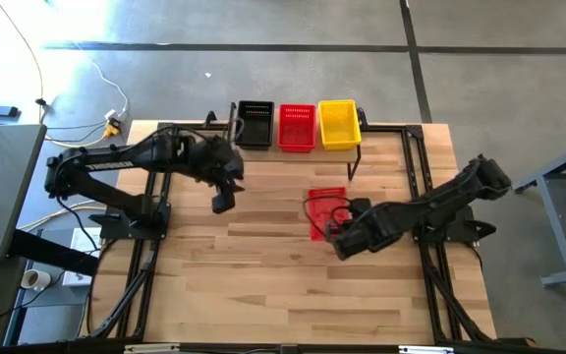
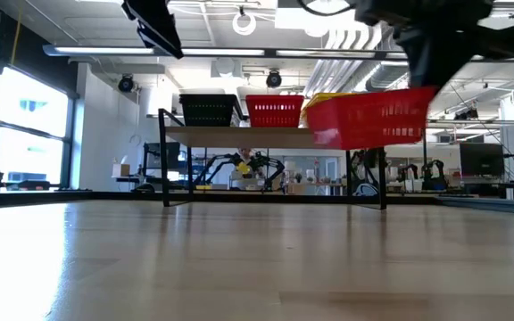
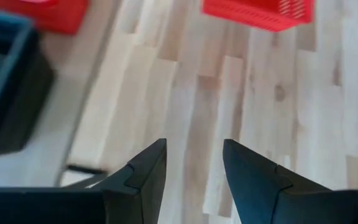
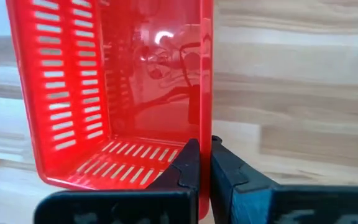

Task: Stack baskets on shelf by color
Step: Stack the red basket on top of the red basket on the shelf

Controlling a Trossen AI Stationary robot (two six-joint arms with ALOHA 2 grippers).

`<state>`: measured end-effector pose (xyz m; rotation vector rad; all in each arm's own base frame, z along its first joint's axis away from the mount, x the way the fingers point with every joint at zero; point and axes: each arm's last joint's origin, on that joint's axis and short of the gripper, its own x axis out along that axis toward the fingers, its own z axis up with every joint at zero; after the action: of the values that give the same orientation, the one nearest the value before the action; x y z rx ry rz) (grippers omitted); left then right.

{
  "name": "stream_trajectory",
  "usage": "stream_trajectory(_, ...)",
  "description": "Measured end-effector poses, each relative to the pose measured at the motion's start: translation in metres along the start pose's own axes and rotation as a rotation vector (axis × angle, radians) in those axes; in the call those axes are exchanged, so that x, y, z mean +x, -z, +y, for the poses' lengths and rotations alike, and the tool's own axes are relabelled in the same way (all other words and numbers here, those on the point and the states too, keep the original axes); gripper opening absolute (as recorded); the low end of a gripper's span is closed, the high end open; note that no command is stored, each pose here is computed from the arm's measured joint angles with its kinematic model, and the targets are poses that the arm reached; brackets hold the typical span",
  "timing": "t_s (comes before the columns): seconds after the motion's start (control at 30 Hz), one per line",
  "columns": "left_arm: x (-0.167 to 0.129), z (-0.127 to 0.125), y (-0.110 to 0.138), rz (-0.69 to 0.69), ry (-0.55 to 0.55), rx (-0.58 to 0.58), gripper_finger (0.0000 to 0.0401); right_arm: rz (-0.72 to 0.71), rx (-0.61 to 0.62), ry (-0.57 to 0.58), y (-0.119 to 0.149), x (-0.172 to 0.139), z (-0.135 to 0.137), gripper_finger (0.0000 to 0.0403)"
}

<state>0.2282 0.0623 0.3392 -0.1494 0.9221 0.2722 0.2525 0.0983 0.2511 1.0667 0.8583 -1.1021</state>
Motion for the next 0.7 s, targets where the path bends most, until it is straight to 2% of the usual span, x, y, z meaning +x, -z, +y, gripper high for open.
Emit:
stream_trajectory(0.4,0.021,-0.057,-0.001,0.031,0.043,0.183,0.0143,-0.055,0.004,-0.017,-0.002,0.017,0.062,0.0)
stream_trajectory(0.7,0.029,-0.096,0.001,-0.002,0.102,0.289,0.0137,-0.083,0.019,-0.142,-0.001,0.029,0.1,0.0)
